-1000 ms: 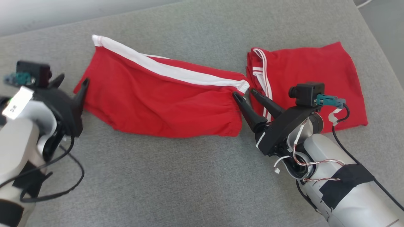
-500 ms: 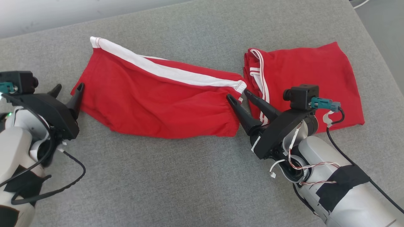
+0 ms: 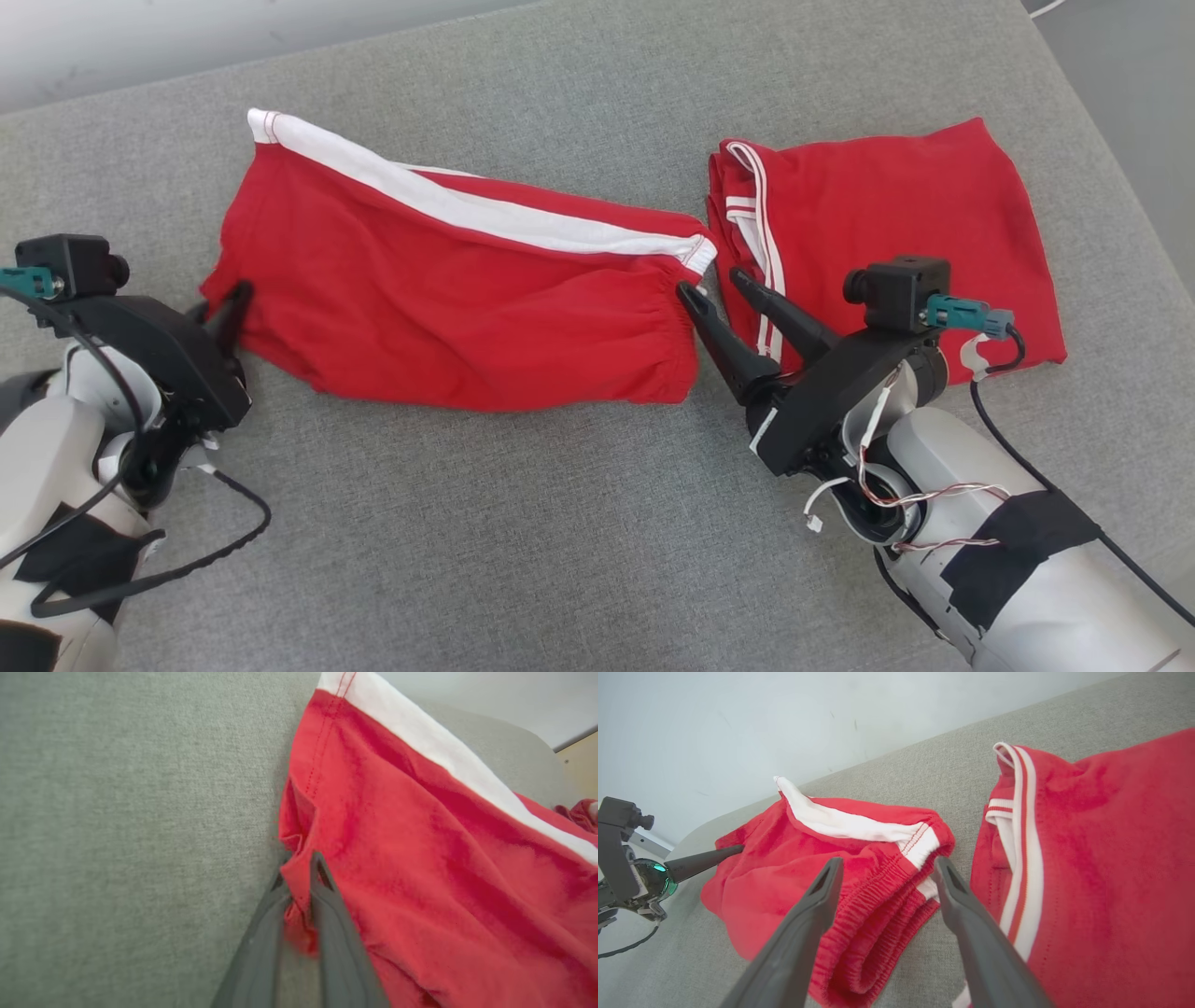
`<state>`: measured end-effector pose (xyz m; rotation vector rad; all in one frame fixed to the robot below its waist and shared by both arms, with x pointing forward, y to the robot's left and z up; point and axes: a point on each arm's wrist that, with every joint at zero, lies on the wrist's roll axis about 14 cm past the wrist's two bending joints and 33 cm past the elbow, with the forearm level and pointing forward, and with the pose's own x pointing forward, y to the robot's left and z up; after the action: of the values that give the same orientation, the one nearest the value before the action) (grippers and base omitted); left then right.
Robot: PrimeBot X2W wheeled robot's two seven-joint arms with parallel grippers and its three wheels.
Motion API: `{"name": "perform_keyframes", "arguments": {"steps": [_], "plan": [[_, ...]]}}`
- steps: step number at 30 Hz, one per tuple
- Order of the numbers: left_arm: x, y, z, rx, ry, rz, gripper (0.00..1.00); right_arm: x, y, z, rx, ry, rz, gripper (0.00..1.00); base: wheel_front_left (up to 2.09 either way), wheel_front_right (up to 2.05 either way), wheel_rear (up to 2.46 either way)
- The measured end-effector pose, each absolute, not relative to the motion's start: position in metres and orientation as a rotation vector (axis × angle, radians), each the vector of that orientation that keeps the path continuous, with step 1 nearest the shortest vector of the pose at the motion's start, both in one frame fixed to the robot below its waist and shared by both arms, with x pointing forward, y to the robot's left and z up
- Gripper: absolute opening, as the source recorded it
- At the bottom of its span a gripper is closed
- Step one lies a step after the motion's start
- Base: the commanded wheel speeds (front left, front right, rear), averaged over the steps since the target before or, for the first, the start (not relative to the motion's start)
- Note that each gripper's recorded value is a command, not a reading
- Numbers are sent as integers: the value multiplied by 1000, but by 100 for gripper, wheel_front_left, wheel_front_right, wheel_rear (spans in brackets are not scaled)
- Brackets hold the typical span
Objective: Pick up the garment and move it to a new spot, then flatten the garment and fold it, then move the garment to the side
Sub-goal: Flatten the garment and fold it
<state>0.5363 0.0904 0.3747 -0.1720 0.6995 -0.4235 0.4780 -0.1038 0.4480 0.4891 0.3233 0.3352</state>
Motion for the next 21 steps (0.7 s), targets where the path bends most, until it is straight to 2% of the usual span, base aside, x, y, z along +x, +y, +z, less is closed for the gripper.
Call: {"name": "perform_keyframes", "arguments": {"steps": [7,21], "plan": [[532,87,378,-214,708,-433,0,478,-111,445,479,318,320,100,0,0,0],[485,90,383,-220,660,-448,0,472,-97,455,476,295,361,100,0,0,0]]}}
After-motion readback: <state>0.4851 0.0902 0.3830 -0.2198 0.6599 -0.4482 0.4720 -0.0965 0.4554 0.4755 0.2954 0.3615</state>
